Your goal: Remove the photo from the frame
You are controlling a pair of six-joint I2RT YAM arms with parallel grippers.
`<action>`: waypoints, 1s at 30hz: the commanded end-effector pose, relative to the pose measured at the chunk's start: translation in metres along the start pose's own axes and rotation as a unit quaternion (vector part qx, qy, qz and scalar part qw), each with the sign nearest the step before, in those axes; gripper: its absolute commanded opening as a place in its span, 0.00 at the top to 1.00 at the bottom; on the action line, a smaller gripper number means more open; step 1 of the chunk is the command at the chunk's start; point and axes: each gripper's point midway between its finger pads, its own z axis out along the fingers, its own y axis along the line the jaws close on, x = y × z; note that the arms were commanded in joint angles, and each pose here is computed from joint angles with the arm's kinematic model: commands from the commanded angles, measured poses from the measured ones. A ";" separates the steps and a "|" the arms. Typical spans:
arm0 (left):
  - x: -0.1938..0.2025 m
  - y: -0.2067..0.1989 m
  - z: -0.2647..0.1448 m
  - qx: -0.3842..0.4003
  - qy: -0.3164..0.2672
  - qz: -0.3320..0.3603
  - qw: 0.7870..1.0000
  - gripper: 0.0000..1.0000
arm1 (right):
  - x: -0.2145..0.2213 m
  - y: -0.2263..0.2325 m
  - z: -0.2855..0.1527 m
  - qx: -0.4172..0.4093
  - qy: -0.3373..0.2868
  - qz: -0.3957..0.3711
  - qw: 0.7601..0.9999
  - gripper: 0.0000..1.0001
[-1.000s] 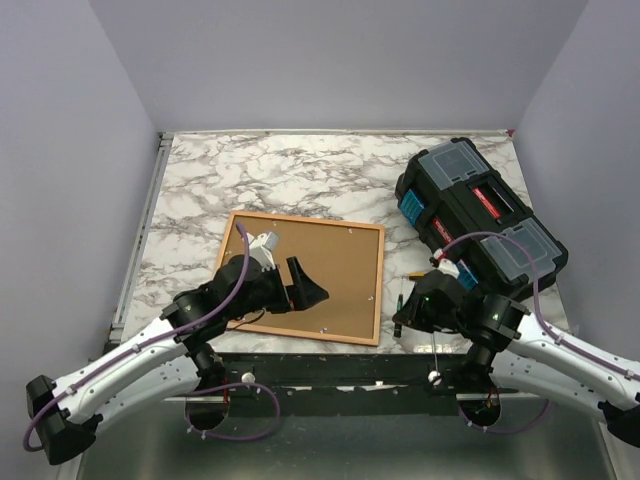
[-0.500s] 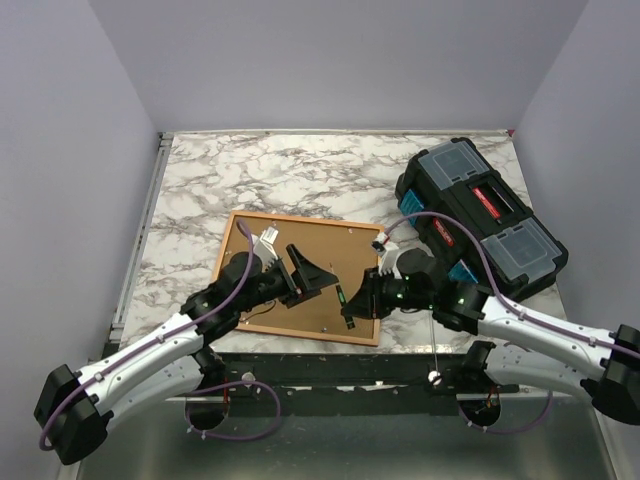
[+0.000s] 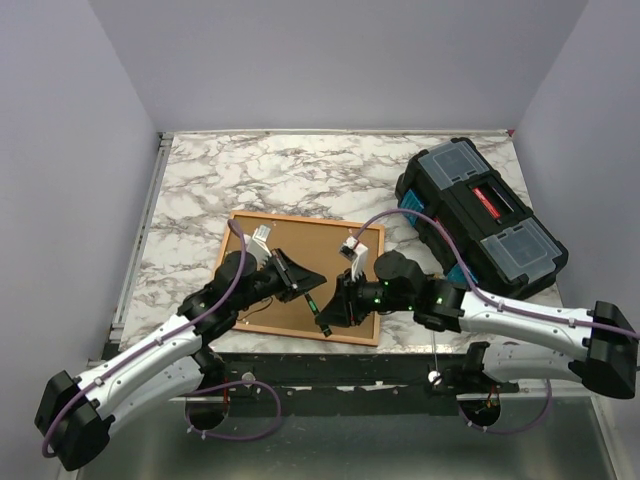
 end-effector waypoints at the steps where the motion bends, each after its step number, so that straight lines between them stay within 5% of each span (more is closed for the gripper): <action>1: -0.007 0.000 -0.003 0.007 -0.017 -0.008 1.000 1.00 | -0.009 0.000 0.005 0.039 -0.016 -0.032 0.999 0.87; 3: -0.007 0.006 -0.007 -0.008 -0.017 -0.025 1.000 1.00 | -0.008 -0.005 0.006 0.067 -0.019 -0.037 0.997 0.54; 5: -0.007 0.012 -0.012 -0.025 -0.021 -0.049 0.998 1.00 | -0.006 -0.006 0.007 0.093 -0.027 -0.047 0.994 0.32; 8: -0.010 0.021 -0.019 -0.027 -0.043 -0.117 0.992 1.00 | -0.013 -0.007 0.007 0.129 -0.074 -0.043 0.988 0.21; 16: -0.016 0.035 -0.027 0.046 -0.069 -0.298 0.951 1.00 | -0.046 0.015 0.007 0.090 -0.239 -0.027 0.966 0.23; 27: -0.020 0.018 -0.037 0.122 -0.063 -0.329 0.934 1.00 | -0.041 -0.002 0.013 0.108 -0.256 -0.002 0.961 0.30; 30: -0.015 0.010 -0.038 0.127 -0.042 -0.319 0.938 1.00 | -0.045 -0.007 0.006 0.132 -0.248 -0.028 0.959 0.21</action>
